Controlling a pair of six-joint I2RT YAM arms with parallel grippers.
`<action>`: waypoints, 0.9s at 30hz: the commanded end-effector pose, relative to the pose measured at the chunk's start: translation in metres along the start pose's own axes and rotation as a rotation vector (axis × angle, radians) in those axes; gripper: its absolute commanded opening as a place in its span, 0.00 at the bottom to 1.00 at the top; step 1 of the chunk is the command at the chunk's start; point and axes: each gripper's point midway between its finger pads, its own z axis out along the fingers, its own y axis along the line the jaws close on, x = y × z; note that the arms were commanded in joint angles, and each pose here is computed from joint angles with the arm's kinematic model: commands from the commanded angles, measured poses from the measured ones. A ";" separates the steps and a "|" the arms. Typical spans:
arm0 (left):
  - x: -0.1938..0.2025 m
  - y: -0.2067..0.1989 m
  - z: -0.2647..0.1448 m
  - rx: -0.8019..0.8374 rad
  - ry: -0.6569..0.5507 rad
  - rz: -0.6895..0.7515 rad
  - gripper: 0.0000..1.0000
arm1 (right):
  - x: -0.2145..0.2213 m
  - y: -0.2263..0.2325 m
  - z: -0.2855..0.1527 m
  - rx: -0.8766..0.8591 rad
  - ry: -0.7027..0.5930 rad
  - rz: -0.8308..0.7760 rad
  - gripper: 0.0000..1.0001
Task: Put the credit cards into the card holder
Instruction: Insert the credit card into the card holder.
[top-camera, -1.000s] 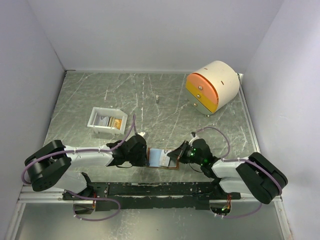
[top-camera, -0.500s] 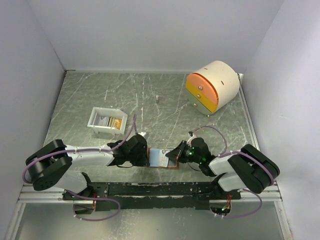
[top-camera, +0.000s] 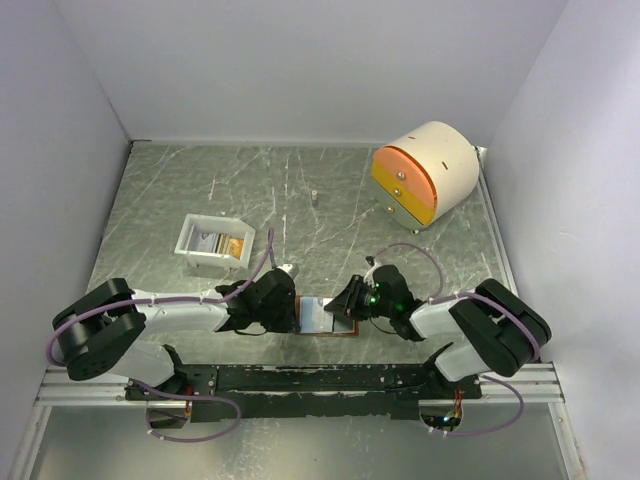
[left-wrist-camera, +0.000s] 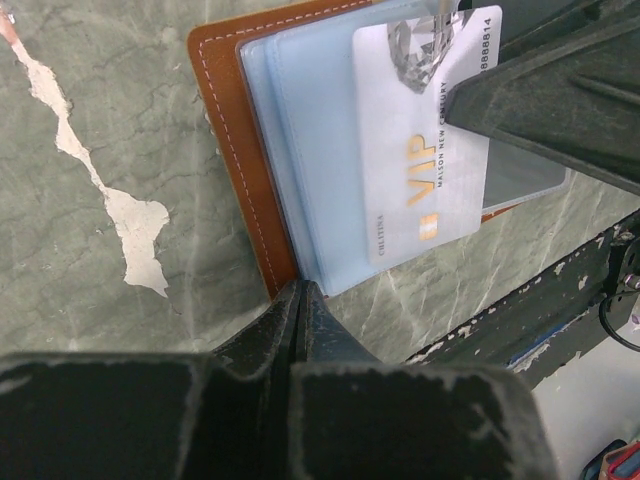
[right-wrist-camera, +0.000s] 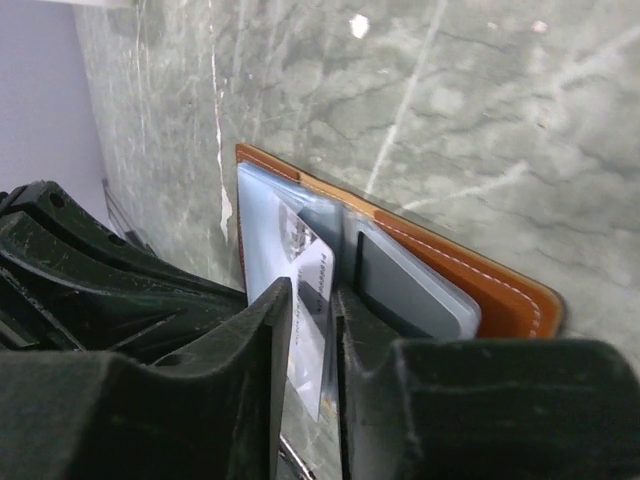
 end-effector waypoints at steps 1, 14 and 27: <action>0.017 0.019 0.005 -0.079 0.049 0.021 0.07 | 0.006 -0.027 -0.003 0.166 0.064 -0.052 0.27; 0.016 0.017 0.008 -0.080 0.056 0.029 0.07 | -0.009 -0.020 -0.017 0.246 0.037 -0.096 0.41; 0.015 0.016 0.009 -0.081 0.056 0.030 0.07 | -0.001 0.004 -0.005 0.111 0.049 -0.056 0.31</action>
